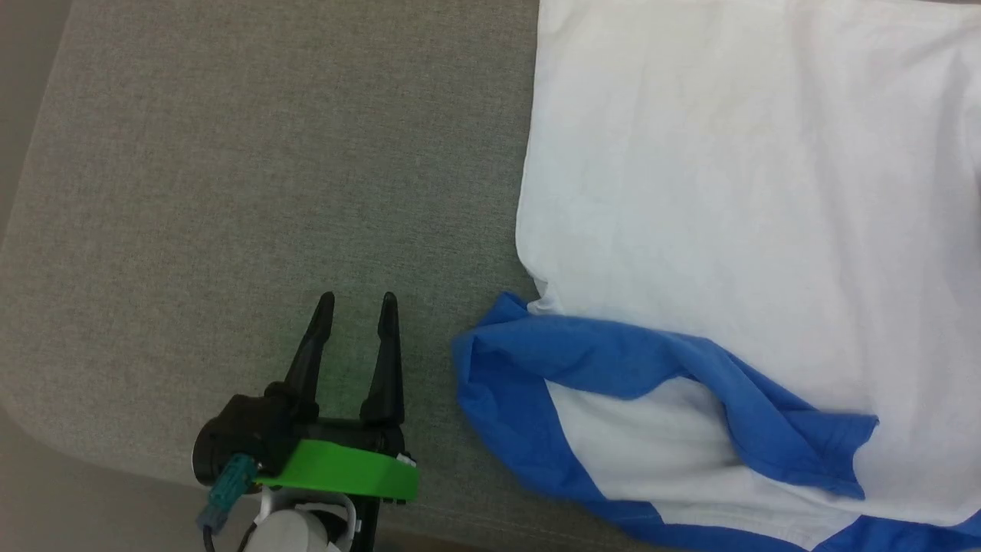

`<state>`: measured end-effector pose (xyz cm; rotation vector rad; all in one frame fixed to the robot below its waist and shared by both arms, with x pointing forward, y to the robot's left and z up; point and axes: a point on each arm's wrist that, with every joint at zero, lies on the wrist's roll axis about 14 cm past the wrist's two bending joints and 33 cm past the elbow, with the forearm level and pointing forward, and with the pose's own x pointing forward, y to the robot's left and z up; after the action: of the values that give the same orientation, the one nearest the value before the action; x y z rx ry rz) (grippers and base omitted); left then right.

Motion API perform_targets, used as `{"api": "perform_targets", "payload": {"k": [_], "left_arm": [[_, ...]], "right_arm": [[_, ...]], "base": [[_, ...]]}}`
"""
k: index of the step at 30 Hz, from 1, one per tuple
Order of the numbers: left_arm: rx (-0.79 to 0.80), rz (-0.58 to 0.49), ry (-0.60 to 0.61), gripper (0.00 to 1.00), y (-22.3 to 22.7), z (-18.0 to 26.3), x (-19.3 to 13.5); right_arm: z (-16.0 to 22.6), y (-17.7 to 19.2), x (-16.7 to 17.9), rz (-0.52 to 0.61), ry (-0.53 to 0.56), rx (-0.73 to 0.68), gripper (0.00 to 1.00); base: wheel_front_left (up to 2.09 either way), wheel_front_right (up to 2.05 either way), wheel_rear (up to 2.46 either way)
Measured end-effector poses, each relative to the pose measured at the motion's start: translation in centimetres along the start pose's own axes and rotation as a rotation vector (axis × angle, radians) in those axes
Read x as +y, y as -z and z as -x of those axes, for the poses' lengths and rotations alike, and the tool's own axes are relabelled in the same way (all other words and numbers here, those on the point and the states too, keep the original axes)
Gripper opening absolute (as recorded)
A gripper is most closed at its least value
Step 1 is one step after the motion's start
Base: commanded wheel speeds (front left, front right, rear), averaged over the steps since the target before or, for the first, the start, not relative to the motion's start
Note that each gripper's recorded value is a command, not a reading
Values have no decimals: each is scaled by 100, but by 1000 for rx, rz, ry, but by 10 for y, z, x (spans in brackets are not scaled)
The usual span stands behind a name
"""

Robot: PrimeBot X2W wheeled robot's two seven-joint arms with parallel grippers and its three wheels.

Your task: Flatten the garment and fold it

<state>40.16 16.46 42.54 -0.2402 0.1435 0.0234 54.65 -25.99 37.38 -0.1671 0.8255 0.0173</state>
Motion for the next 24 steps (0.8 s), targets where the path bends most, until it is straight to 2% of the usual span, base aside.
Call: {"api": "perform_targets", "payload": {"k": [1, 2, 3, 4, 16, 24], "left_arm": [[4, 0, -1, 100, 1, 0, 1], [7, -1, -3, 100, 2, 0, 1], [10, -1, -3, 100, 3, 0, 1], [12, -2, -4, 100, 4, 0, 1], [8, 3, 16, 100, 3, -3, -3], [-46, 4, 38, 100, -16, 3, -11]], "right_arm": [[-1, 1, 1, -2, -4, 2, 76], [-2, 1, 2, -3, -6, 3, 43], [-3, 1, 3, -5, -8, 3, 17], [-4, 0, 3, -5, -10, 2, 0], [1, -7, -6, -43, 12, -75, 0], [33, -20, -29, -113, 61, -193, 0]], "base": [[0, 0, 0], [0, 0, 0], [0, 0, 0], [0, 0, 0], [0, 0, 0], [0, 0, 0]]}}
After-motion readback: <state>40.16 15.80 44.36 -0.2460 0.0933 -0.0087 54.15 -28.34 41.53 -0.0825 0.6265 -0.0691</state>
